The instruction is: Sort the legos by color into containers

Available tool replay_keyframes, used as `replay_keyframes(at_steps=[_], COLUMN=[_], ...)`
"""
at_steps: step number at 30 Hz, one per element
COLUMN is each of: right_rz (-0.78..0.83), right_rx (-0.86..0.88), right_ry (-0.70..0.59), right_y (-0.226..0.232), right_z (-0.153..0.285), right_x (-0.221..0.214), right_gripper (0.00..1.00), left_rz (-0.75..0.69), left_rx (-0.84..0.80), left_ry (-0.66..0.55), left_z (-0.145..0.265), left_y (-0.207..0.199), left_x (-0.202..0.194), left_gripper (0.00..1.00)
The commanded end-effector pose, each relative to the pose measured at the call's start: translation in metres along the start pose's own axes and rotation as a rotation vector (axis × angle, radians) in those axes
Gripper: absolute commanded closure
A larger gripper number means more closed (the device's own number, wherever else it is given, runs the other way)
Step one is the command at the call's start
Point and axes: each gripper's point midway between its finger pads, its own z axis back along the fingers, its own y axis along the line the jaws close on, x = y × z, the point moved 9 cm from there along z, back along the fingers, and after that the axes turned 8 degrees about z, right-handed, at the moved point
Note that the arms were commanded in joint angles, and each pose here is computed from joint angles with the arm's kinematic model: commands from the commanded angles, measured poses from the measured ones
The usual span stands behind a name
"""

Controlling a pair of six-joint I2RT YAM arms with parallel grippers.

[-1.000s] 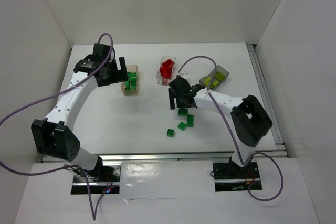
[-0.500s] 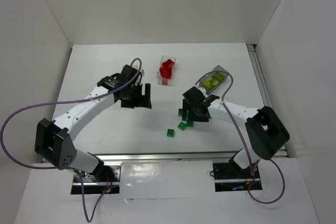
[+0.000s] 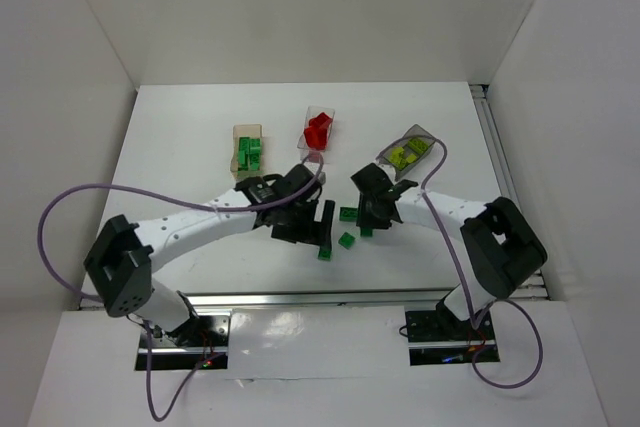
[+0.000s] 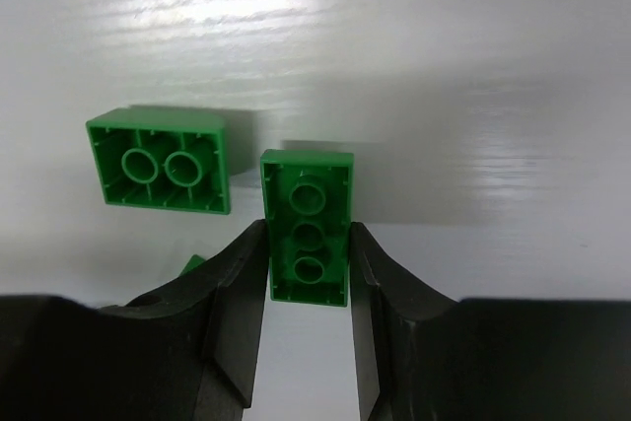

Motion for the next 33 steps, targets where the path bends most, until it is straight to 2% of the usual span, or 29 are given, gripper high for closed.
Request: replay_keyframes(at_steps=[1,6,9,17,19,22,26,33], right_rz=[-0.05,-0.124,-0.158,-0.191,-0.181,-0.173,-0.126,-0.046], right_rx=[-0.032,-0.093,-0.12,-0.123,-0.114,-0.07,-0.015,0.075], right_ry=[-0.09,-0.141,-0.174,-0.214,-0.21,-0.219,-0.221,-0.247], right_y=[-0.016,-0.051,-0.07,-0.086,-0.086,-0.081,-0.067,-0.03], right_z=[0.023,0.05,0.067,0.089,0.089,0.089,0.088,0.084], right_x=[0.02,0.027,0.031,0.039,0.038,0.044,0.046,0.061], right_gripper=[0.74,0.74,0.73,0.72,0.72,0.72,0.7,0.69], left_rz=[-0.031,-0.059,-0.069,-0.086,-0.098,-0.079,0.006,0.152], left_rx=[0.011,0.097,0.127,0.208,0.229,0.269,0.269,0.343], left_ry=[0.007,0.004,0.011,0.001,-0.016,-0.049,-0.116,-0.356], left_z=[-0.023,-0.054,-0.072,-0.111,-0.113,-0.098,-0.06,0.008], left_y=[-0.023,-0.027,-0.027,-0.018,-0.021,-0.017,0.008,0.077], left_x=[-0.002,-0.003,-0.004,-0.003,0.003,0.015,0.049,0.134], left_gripper=[0.01,0.01,0.07,0.34,0.55,0.77,0.82,0.83])
